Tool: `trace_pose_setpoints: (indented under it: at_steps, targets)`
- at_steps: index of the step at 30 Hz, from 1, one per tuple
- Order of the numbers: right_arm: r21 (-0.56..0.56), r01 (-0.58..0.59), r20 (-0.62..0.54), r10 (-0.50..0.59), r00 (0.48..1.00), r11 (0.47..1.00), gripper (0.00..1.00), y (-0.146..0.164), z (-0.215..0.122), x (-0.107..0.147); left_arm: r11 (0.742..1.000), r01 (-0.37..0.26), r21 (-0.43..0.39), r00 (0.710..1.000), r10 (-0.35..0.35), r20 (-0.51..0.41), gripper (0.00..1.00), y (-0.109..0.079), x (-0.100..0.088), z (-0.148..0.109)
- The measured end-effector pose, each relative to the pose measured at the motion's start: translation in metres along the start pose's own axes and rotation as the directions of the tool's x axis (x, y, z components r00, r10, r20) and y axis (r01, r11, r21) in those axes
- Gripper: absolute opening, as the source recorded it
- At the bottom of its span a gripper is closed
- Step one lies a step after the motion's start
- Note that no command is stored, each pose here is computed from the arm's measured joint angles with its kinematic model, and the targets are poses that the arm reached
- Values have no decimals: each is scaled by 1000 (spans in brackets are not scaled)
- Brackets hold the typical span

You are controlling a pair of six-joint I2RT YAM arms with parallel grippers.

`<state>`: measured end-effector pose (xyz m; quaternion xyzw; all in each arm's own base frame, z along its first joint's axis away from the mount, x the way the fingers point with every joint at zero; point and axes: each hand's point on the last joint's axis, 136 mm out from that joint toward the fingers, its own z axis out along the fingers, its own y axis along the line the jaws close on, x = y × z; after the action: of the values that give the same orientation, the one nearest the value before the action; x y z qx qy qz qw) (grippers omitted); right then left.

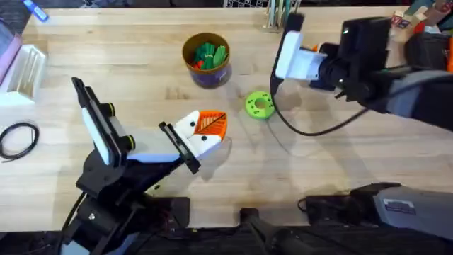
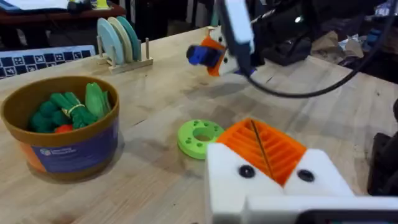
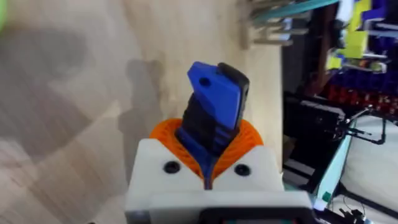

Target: Pick up the gripper from the table and insert it into the empty holder that is missing its gripper. Then pick up a screw, insert it into the mounting hole, and use the screwdriver to tighten it. Finally, clean up the table by picking up the vegetable and placing it into the bucket.

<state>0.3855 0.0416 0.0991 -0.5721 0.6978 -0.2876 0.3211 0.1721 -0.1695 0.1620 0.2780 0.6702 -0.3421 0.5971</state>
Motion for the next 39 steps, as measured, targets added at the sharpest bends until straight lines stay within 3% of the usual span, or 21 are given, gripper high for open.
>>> trace_pose_setpoints:
  at_steps: [6, 11, 13, 18, 22, 23, 28, 29, 34, 39]
  targets:
    - [-146, 99, -69, -110, 992, 984, 25, 45, 28, 17, 1000, 0, 0, 1000, 0, 0, 4, 0, 0, 0]
    - [-173, 128, -77, -143, 987, 977, 69, 49, 30, 18, 1000, 0, 0, 1000, 0, 0, 4, 0, 0, 0]
    - [-178, 139, -78, -154, 985, 974, 268, 49, 29, 16, 1000, 0, 0, 1000, 0, 0, 4, 0, 0, 0]
    - [-146, 157, -75, -169, 983, 977, 950, 35, 27, 5, 1000, 0, 0, 1000, 0, 0, 4, 0, 0, 0]
    - [-175, 146, -69, -161, 985, 974, 990, 43, 16, -4, 1000, -1, 0, 1000, 1, 0, 14, 0, 0, 0]
    - [-178, 132, -67, -146, 987, 975, 990, 44, 14, -6, 1000, -3, 0, 1000, 3, 0, 82, 0, 0, 0]
    - [-176, 7, -68, -19, 998, 984, 990, 48, -3, -11, 1000, -3, 0, 1000, 3, 0, 856, 0, 0, 0]
    - [-167, -26, -72, 15, 997, 986, 990, 45, -7, -11, 1000, 0, 0, 1000, 0, 0, 952, 0, 0, 0]
    - [-99, -247, -72, 241, 968, 964, 991, 25, -37, -10, 1000, 0, 0, 1000, 0, 0, 987, 0, 0, 0]
    - [-28, -493, -32, 492, 870, 870, 991, 4, -64, -11, 1000, 0, -26, 1000, 0, 8, 987, 4, -2, 0]
